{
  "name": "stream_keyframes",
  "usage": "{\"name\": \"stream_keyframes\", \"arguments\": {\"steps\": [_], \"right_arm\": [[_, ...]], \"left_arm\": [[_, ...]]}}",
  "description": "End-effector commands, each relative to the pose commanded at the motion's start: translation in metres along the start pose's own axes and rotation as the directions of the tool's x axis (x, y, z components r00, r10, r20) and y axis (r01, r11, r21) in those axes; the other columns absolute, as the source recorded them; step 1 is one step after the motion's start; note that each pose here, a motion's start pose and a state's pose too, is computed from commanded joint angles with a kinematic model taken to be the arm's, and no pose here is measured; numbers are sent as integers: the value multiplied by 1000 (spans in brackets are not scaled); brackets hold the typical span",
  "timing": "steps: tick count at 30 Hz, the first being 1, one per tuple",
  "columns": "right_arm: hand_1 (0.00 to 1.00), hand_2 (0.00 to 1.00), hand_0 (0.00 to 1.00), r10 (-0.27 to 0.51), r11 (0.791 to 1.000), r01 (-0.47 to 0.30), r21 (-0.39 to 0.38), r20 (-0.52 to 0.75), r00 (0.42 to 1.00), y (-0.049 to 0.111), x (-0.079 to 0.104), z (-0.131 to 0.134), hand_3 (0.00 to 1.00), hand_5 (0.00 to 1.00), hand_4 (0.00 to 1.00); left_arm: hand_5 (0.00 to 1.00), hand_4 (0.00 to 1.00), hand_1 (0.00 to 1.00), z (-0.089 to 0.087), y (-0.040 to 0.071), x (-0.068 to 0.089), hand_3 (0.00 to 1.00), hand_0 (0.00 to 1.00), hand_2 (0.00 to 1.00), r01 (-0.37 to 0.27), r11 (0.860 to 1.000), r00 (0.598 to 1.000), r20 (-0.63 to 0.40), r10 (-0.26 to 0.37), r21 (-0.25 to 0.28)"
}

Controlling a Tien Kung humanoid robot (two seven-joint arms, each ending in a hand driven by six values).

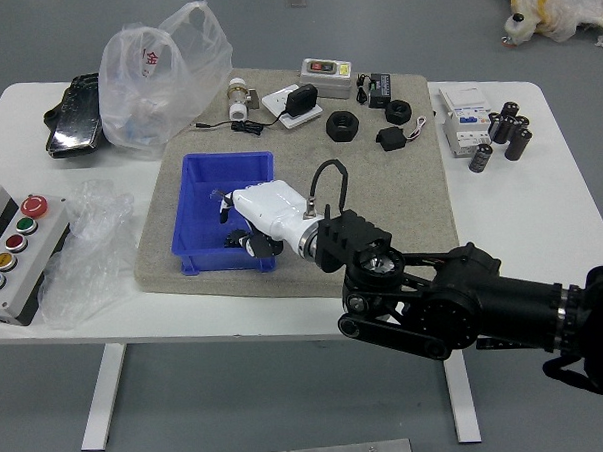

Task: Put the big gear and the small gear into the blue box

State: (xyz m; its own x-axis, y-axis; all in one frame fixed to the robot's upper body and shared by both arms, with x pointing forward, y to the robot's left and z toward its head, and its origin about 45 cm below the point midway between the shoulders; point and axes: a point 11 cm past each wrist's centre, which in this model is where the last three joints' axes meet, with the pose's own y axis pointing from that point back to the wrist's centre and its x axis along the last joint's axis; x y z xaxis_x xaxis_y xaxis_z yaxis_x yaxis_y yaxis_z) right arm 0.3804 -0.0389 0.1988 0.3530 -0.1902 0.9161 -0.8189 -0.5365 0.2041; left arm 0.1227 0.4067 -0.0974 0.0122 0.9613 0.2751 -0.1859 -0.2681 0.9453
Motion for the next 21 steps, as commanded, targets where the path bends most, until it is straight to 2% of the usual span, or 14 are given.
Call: {"name": "stream_keyframes", "arguments": {"steps": [3,7,8,13,14,19,20,21], "right_arm": [[103,186,69,68,998,-69,6,105,992,1,16,1,619,2,510],[103,186,69,174,984,-180,-6,296,939,4,42,13,619,2,510],[465,573,296,192,980,-199,-14,337,922,5,47,17,676,339,774],[465,573,296,279,958,-268,-98,518,809,7,62,60,676,339,774],[675,733,514,294,954,-280,-111,547,784,9,64,66,807,639,942],[675,733,514,346,929,-331,-164,698,626,18,73,90,807,639,942],[688,734,575,354,924,-342,-172,724,592,20,75,93,788,691,968],[688,734,575,362,918,-352,-181,745,561,23,77,97,788,691,968]], "left_arm": [[302,679,514,0,0,-1,728,688,532,2,1000,1000,-1,-2,0],[302,679,514,-1,0,-1,728,688,532,1,1000,1000,-2,-1,2],[301,678,512,-1,0,-1,727,687,533,1,1000,1000,-2,-1,2],[301,678,512,-1,0,-3,727,687,533,5,1000,1000,-5,-5,1],[300,677,513,-1,0,-4,727,688,533,6,1000,1000,-5,-6,1],[300,677,513,-1,0,-6,727,688,533,10,1000,1000,-7,-10,4],[298,677,512,-1,0,-6,728,687,533,10,1000,1000,-7,-10,4],[298,677,512,0,0,-6,728,687,533,10,1000,1000,-7,-10,2]]}}
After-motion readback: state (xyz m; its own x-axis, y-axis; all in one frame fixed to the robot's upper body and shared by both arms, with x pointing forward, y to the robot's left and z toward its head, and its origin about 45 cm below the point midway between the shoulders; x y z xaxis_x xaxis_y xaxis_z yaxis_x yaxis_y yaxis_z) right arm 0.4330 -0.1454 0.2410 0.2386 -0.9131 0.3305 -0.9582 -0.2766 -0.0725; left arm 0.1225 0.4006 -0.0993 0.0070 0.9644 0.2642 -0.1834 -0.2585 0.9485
